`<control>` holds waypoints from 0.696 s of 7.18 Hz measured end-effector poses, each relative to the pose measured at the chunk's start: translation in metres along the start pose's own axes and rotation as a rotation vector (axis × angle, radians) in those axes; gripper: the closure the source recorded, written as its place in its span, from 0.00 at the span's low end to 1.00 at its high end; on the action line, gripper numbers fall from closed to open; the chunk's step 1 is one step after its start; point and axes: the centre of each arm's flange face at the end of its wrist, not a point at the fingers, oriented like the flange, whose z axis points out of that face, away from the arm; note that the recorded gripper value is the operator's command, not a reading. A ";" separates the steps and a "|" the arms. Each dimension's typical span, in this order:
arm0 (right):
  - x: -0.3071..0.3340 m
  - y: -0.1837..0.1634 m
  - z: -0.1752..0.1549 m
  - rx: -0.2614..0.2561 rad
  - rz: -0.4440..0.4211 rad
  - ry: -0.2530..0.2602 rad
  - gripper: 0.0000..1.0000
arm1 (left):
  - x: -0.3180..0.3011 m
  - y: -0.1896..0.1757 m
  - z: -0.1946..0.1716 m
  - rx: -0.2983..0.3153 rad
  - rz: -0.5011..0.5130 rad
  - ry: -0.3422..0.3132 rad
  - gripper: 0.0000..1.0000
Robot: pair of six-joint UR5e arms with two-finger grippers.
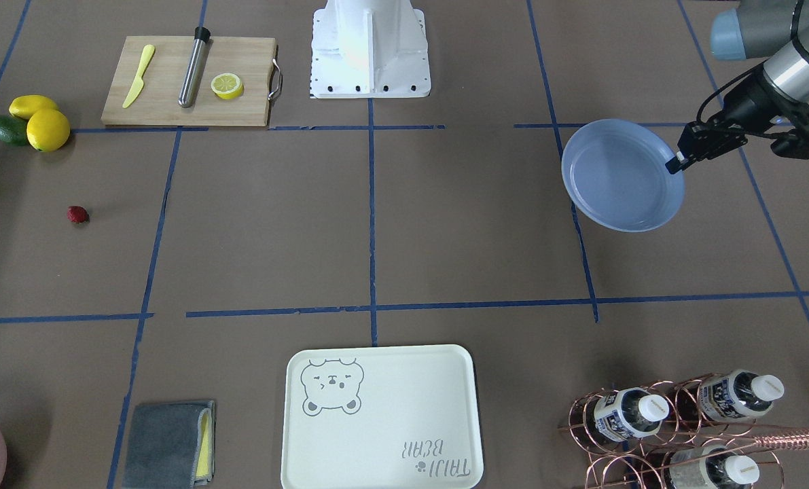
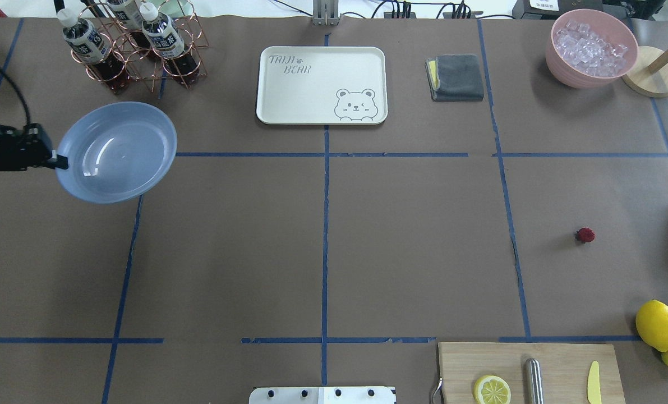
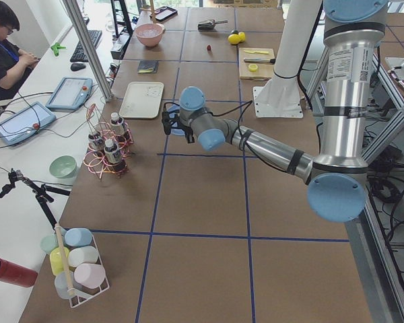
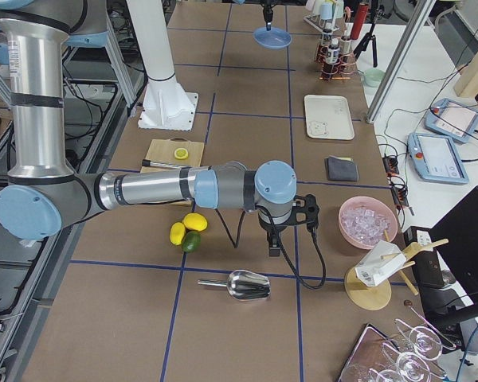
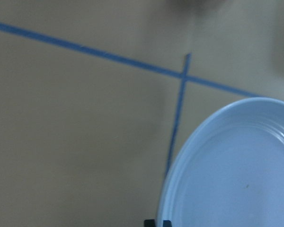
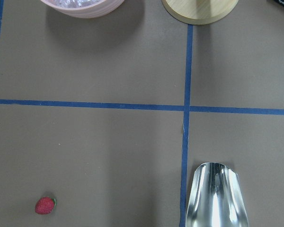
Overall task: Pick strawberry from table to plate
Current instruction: 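Lift the plate with the left gripper and carry it to table center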
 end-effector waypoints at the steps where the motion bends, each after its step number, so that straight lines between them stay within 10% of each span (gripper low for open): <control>1: -0.001 -0.001 0.000 0.000 -0.002 0.000 0.00 | 0.049 0.017 0.024 0.002 -0.056 0.010 1.00; 5: -0.005 -0.003 0.003 -0.006 -0.010 0.000 0.00 | 0.222 0.135 0.158 0.038 -0.196 -0.048 1.00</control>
